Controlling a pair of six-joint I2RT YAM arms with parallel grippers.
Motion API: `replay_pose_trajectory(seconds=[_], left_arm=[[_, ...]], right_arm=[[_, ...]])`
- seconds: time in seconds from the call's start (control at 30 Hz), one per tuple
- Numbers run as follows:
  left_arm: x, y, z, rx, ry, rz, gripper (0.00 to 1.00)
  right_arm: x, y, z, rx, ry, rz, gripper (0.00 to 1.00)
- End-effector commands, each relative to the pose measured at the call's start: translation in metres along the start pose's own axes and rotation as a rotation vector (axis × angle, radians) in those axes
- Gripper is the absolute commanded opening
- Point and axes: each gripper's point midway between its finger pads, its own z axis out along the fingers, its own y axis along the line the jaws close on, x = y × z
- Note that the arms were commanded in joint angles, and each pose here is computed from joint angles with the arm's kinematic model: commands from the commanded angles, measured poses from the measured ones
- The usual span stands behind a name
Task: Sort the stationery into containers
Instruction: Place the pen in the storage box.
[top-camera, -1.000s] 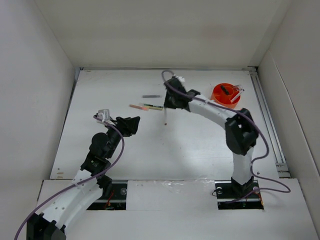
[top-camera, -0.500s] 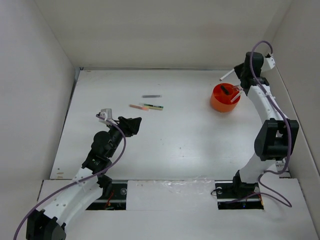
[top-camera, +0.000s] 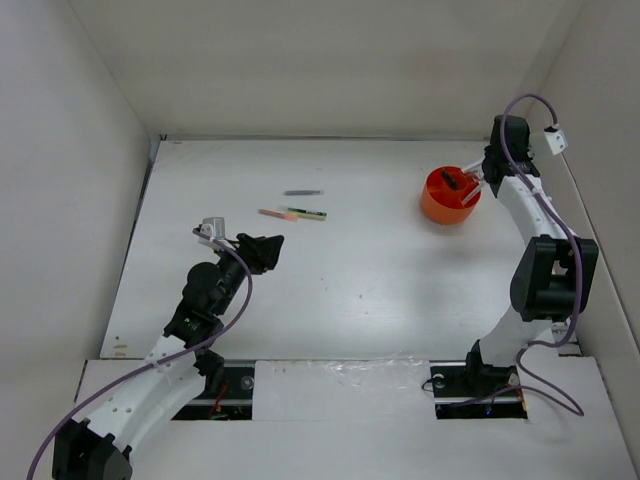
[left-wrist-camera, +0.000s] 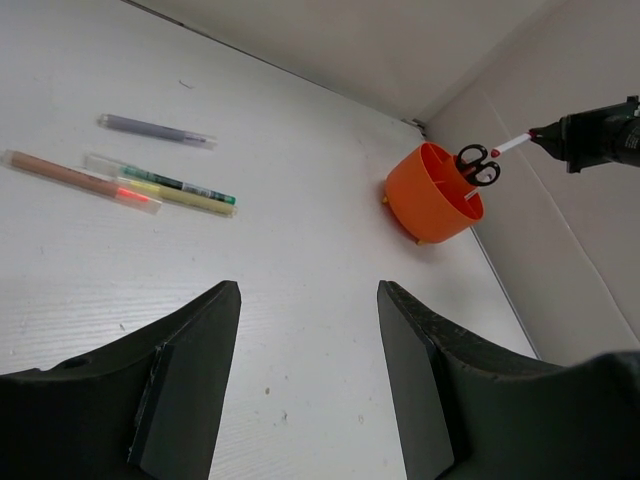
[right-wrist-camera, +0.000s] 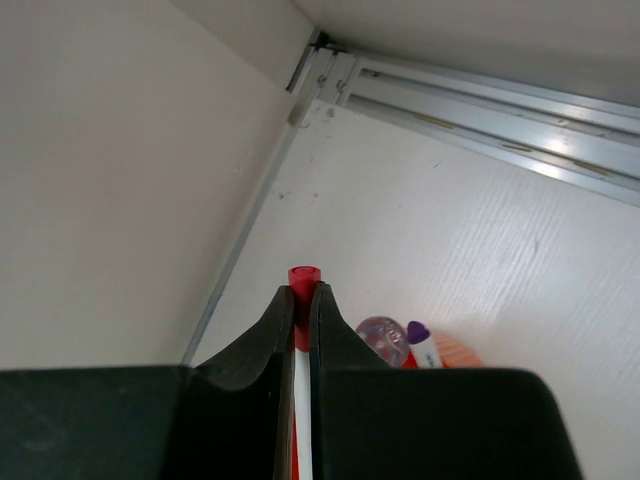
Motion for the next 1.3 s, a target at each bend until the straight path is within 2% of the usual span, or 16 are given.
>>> replay_pose_trajectory(seconds=[0.0, 0.3, 0.57, 0.9, 1.27], left_arm=[[-0.017, -0.019, 0.001, 0.068, -0.049, 0.007, 0.54], [-0.018, -0.023, 0.001, 0.084, -0.05, -0.003, 0.54], [-0.016, -0.024, 0.002, 0.091, -0.043, -0.002, 0.54], [-0.016, -0.024, 0.0, 0.091, -0.043, -0.002, 0.54], [-0.018, -0.021, 0.0, 0.073, -0.051, -0.003, 0.54]], right_arm=[[-0.035, -0.004, -0.009, 0.028, -0.116, 0.018, 0.0], [-0.047, -0.041, -0.031, 0.104, -0.181, 0.035, 0.0], [-0.038, -0.071, -0.02, 0.214, -0.226, -0.047, 0.0], [-0.011, -0.065, -0.027, 0.299, -0.301, -0.198, 0.0], [-0.004, -0.063, -0.024, 0.349, -0.347, -0.24, 0.0]])
